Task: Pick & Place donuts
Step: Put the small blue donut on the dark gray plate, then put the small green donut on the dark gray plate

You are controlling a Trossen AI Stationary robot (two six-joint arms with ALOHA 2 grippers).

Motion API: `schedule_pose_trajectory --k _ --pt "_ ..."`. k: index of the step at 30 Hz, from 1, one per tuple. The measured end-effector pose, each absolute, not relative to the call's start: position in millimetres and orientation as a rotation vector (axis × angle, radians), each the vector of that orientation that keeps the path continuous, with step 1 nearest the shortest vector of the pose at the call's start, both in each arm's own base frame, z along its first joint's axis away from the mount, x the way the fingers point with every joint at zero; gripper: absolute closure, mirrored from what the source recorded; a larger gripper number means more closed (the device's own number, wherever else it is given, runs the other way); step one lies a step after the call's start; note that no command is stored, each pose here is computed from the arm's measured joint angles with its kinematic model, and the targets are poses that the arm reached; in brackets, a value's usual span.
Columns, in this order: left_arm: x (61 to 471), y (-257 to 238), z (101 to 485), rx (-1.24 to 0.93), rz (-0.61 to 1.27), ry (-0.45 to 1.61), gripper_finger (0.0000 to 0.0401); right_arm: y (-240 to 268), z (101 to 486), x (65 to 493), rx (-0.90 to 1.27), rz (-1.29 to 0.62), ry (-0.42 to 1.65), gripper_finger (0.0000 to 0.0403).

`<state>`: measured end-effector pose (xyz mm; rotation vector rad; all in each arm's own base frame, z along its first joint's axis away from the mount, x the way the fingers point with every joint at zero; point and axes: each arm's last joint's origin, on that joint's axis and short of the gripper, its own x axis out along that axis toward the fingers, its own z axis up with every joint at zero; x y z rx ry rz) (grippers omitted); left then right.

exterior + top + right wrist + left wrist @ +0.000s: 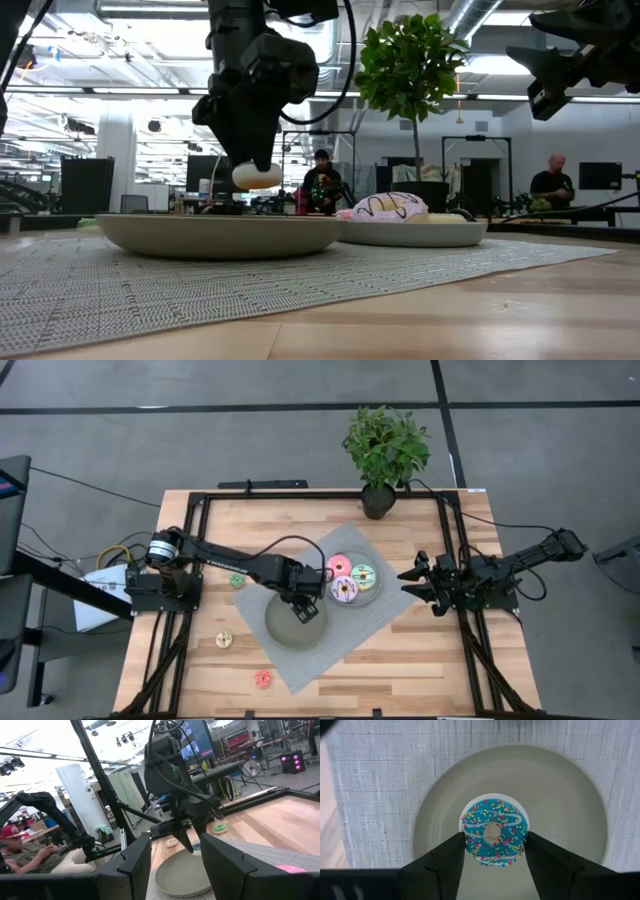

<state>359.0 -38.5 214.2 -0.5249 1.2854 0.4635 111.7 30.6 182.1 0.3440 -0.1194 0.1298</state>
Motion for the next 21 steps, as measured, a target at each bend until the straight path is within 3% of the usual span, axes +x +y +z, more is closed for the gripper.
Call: schedule_pose_trajectory --k 9,21 --pt "364.4 -38.9 215.4 -0.554 0.471 1.222 0.0199 30.6 182.1 111.7 0.362 0.131 -0.119 0.0241" --pt "363.0 -39.9 212.2 -0.535 0.486 1.221 0.015 30.6 182.2 111.7 0.361 0.131 -0.119 0.0241"
